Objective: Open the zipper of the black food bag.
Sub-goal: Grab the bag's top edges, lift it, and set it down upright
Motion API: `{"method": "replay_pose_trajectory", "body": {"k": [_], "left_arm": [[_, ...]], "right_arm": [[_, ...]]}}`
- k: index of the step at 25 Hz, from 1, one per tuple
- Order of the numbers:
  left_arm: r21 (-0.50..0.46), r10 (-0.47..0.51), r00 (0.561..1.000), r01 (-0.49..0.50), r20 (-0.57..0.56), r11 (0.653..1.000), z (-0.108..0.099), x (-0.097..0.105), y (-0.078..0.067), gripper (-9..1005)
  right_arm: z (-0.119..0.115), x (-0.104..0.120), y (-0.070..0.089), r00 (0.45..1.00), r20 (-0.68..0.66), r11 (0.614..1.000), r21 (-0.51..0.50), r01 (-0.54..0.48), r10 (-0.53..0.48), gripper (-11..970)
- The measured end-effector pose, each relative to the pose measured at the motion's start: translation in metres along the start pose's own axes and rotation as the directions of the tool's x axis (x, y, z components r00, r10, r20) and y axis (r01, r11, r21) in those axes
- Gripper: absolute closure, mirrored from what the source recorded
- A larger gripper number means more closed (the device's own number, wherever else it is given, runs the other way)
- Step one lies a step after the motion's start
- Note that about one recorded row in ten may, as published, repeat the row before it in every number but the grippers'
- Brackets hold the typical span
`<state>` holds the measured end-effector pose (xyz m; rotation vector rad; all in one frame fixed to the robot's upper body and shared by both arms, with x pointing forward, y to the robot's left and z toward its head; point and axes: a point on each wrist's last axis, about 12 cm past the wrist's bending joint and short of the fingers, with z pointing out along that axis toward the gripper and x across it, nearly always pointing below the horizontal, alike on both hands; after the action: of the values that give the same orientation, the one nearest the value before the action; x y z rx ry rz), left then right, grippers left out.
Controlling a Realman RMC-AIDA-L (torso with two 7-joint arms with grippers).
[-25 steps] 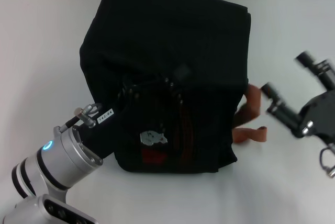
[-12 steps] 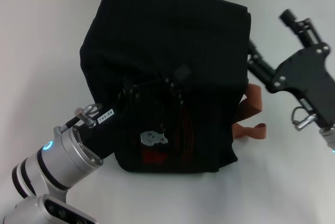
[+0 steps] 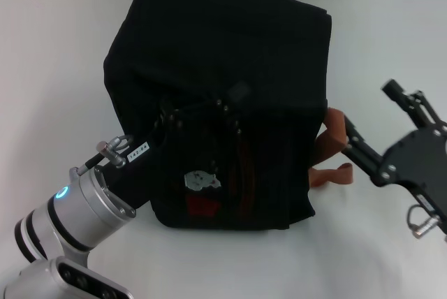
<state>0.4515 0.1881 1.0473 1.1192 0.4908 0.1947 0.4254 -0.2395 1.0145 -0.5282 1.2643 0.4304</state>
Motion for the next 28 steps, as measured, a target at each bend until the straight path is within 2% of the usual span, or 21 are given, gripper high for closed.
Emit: {"method": "replay_pose_trajectory", "body": {"k": [2,5,11,14,28], "left_arm": [[0.000,0.001,1.000,-0.001,0.000,1.000,0.000,0.000,0.000,911],[-0.001,0.001,1.000,-0.001,0.001,1.000,0.000,0.000,0.000,910],[-0.004,0.000,1.000,0.000,0.002,1.000,0.000,0.000,0.000,911],[-0.005,0.000,1.000,0.000,0.002,1.000,0.000,0.000,0.000,911],[-0.013,0.002,1.000,-0.002,-0.002,1.000,-0.001,0.000,0.001,910]], "right_arm": [[-0.009,-0.004,0.002,1.000,0.026,1.000,0.015,0.006,-0.006,137],[-0.007,-0.003,0.001,1.000,0.020,1.000,0.013,0.017,-0.018,139],[0.010,-0.001,0.006,0.994,0.020,0.994,-0.002,0.111,-0.111,142],[0.019,0.000,0.009,0.994,0.019,0.993,-0.030,0.112,-0.112,144],[0.040,-0.002,0.009,0.992,0.032,0.992,-0.037,0.123,-0.122,153]]}}
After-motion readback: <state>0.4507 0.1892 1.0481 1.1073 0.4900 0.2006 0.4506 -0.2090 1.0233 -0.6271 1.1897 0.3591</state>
